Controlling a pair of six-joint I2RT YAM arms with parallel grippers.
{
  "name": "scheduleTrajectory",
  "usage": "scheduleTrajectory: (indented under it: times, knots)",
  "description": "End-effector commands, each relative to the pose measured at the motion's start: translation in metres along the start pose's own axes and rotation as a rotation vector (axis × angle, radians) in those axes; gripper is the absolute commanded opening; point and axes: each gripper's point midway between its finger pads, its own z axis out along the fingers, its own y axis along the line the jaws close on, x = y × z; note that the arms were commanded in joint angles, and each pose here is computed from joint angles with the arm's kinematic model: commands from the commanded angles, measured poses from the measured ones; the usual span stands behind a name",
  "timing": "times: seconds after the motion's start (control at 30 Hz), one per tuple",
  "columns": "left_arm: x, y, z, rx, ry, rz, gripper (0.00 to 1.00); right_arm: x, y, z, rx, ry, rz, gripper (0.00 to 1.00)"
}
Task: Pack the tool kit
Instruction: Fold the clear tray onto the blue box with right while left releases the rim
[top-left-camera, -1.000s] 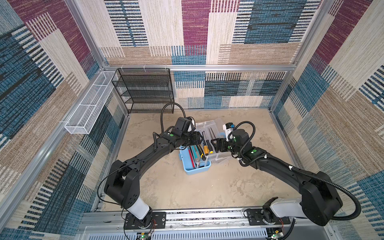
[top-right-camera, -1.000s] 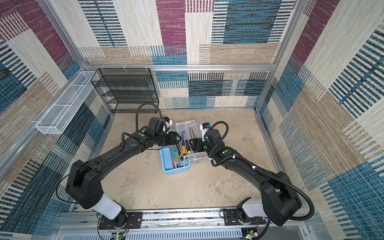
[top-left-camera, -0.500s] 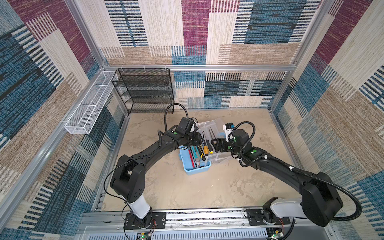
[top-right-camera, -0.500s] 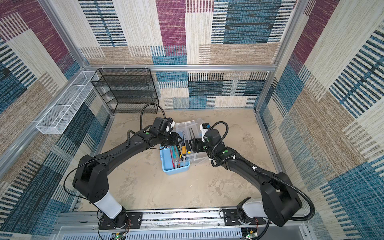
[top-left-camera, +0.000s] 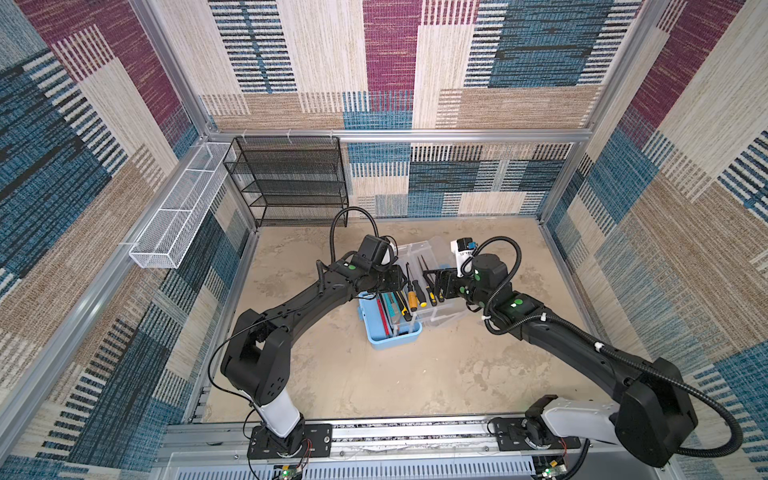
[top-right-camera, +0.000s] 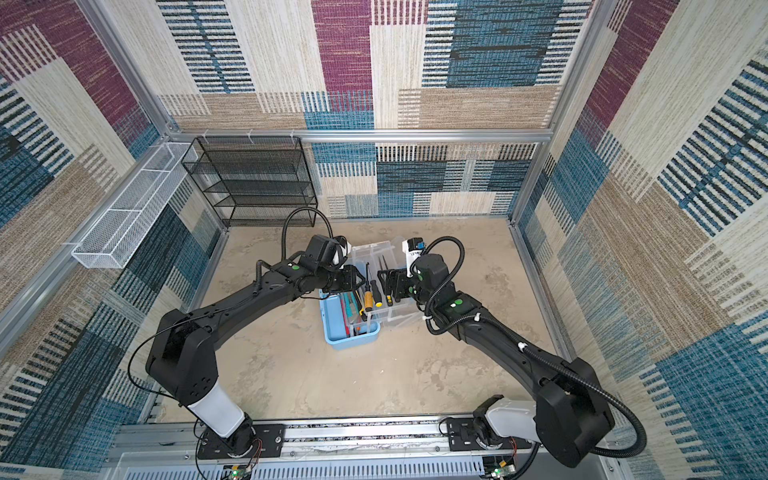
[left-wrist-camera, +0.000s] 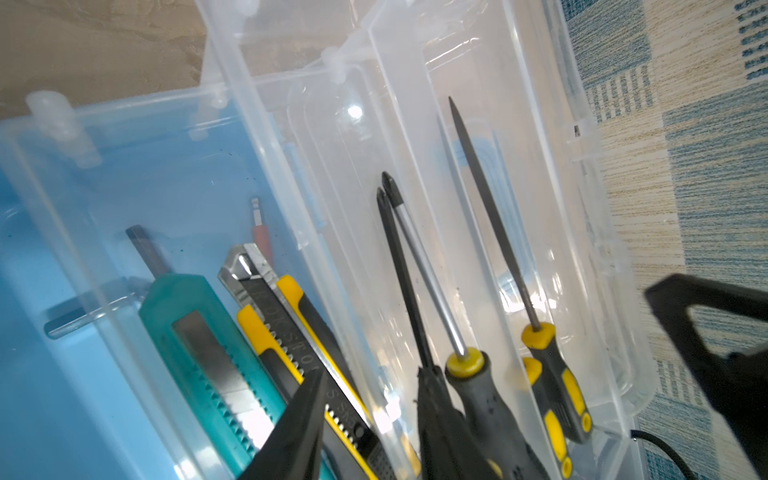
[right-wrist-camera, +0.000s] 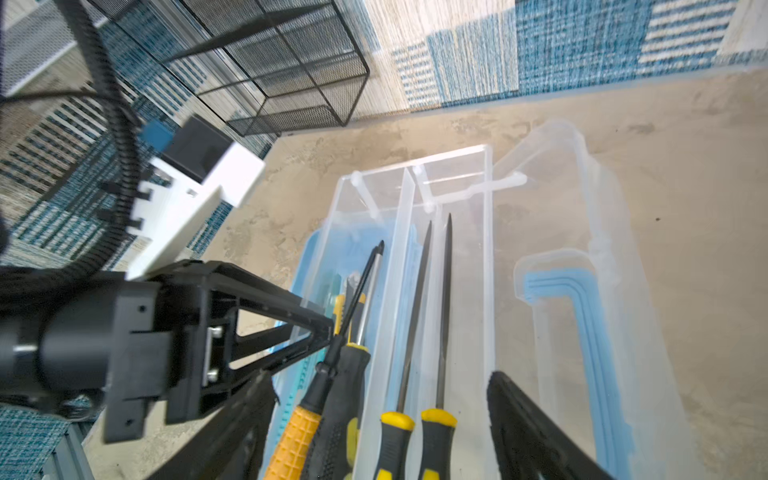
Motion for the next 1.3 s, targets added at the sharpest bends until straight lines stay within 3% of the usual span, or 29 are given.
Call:
scheduleTrajectory:
  times: [0.0,0.57,1.27]
  knots:
    - [0.014,0.022,0.000,-0.092,0.042,0.016,0.39,-0.018,0.001,-0.013,0.021,-0.065,-0.017,0.85]
    - [0.022,0.043,-0.011,-0.135,0.032,-0.007,0.37,-0.025,-0.017,-0.041,0.128,-0.115,-0.048,0.93]
    - [0.060,0.091,-0.049,-0.239,0.040,-0.024,0.42,-0.010,-0.029,-0.050,0.145,-0.107,-0.036,0.94]
